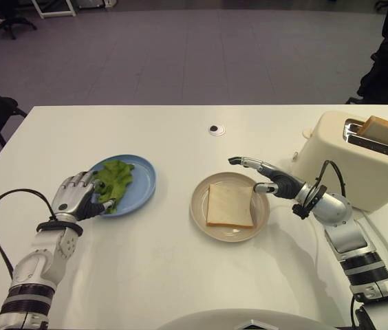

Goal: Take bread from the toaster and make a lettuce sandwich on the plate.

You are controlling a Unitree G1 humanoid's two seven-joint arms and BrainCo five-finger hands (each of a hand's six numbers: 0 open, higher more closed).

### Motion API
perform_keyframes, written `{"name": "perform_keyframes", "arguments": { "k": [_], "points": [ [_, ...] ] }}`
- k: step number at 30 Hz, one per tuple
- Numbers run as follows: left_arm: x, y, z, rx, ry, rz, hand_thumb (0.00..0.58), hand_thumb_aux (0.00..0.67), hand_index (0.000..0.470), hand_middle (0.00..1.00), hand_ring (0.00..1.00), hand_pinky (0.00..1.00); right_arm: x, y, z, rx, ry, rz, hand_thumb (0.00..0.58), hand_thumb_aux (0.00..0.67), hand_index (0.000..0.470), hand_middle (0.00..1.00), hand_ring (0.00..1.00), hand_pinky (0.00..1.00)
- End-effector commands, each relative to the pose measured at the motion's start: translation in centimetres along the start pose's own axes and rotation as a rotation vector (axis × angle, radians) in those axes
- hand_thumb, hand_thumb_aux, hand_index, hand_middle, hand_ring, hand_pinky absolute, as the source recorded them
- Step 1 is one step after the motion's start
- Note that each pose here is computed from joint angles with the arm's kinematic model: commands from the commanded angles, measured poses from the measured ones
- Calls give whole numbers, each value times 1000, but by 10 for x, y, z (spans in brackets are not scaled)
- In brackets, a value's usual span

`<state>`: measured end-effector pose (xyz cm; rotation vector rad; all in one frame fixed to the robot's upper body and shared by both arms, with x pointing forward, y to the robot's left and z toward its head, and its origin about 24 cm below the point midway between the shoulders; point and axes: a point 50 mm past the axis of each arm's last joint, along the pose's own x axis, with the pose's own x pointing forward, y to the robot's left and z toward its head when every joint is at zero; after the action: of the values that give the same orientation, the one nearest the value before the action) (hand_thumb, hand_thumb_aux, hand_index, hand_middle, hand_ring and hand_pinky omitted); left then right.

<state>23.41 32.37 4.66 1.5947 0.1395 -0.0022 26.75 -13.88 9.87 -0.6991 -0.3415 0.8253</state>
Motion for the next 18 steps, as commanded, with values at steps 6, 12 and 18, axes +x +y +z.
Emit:
{"name": "perform_keyframes", "arguments": {
  "k": [6, 12, 18],
  "points": [
    [4, -10, 2, -16, -20, -42, 580, 662, 464, 0, 0, 0, -2, 1, -1, -20, 1, -13, 0, 0, 0, 0, 0, 0],
    [2, 2, 0, -42, -27, 18, 580, 670, 470, 0, 0, 0, -1, 0, -2, -52, 1, -25, 0, 0, 0, 0, 0, 0],
    [-2, 47, -3, -89, -43, 194, 580, 670, 470, 0, 0, 0, -2, -5, -1, -78, -16, -58, 0, 0, 0, 0, 0, 0]
  ]
}}
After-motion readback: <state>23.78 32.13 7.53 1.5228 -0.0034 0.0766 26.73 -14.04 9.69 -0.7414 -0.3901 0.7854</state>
